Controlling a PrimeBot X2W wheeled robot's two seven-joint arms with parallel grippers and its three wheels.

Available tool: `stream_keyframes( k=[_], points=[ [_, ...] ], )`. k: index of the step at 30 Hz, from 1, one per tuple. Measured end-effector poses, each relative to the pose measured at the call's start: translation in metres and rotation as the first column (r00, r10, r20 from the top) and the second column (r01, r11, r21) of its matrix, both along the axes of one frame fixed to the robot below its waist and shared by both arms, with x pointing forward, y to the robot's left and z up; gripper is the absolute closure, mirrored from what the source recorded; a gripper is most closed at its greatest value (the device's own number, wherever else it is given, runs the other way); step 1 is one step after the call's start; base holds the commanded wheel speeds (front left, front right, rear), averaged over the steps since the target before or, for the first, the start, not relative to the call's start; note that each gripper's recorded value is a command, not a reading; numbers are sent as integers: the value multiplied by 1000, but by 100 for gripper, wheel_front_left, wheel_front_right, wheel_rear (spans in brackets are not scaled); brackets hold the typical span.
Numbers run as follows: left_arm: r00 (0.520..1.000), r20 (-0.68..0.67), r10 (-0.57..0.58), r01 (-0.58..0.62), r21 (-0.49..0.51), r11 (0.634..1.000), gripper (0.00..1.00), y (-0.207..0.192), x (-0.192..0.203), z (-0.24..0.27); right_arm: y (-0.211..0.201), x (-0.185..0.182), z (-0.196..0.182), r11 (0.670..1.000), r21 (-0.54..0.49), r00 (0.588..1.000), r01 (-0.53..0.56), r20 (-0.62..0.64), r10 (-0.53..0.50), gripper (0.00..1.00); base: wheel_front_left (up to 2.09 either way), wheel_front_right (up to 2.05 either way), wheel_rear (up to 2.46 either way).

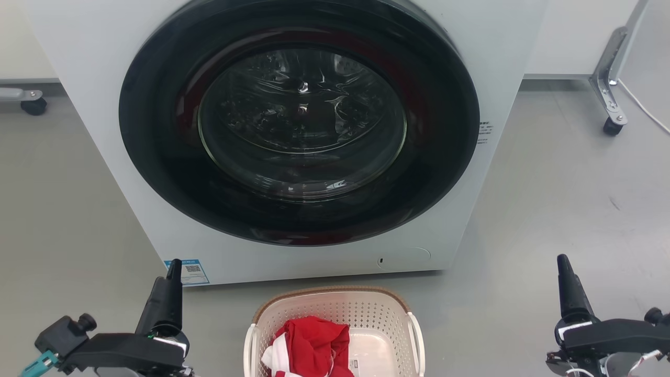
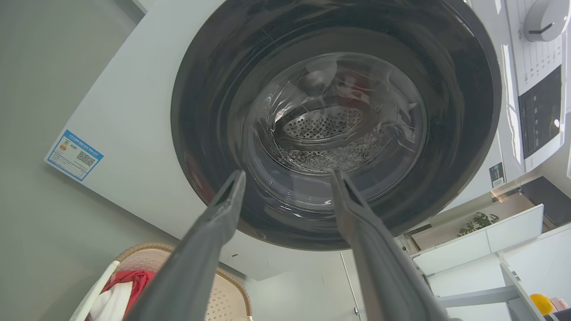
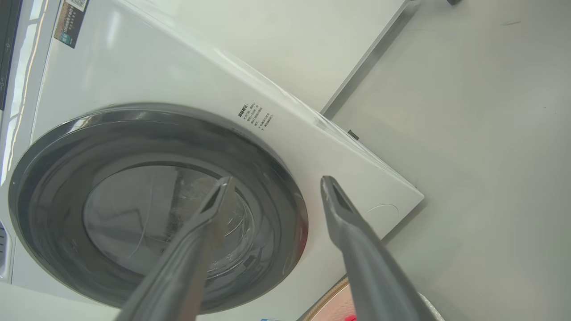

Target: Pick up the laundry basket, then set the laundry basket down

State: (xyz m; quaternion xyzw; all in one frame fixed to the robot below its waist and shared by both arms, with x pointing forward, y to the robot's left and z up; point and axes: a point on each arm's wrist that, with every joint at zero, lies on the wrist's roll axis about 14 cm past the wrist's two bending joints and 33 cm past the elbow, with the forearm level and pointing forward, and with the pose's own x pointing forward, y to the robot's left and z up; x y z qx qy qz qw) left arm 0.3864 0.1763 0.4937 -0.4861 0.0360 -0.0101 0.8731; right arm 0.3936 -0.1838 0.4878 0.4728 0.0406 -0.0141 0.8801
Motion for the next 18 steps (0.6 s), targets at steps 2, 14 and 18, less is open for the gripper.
stream_keyframes(
  k=[2,14,18],
  points=[
    [1000,2,-3,3,20,1000,0,-1,0,1,1,2,2,1000,-25,1000,-4,6,4,0,0,0,0],
    [996,72,-53,29,299,954,0,-10,4,21,12,5,14,939,-338,996,-60,43,78,0,0,0,0],
    [994,86,-71,34,373,927,0,-14,4,24,16,7,19,902,-426,993,-65,61,100,0,0,0,0]
  ],
)
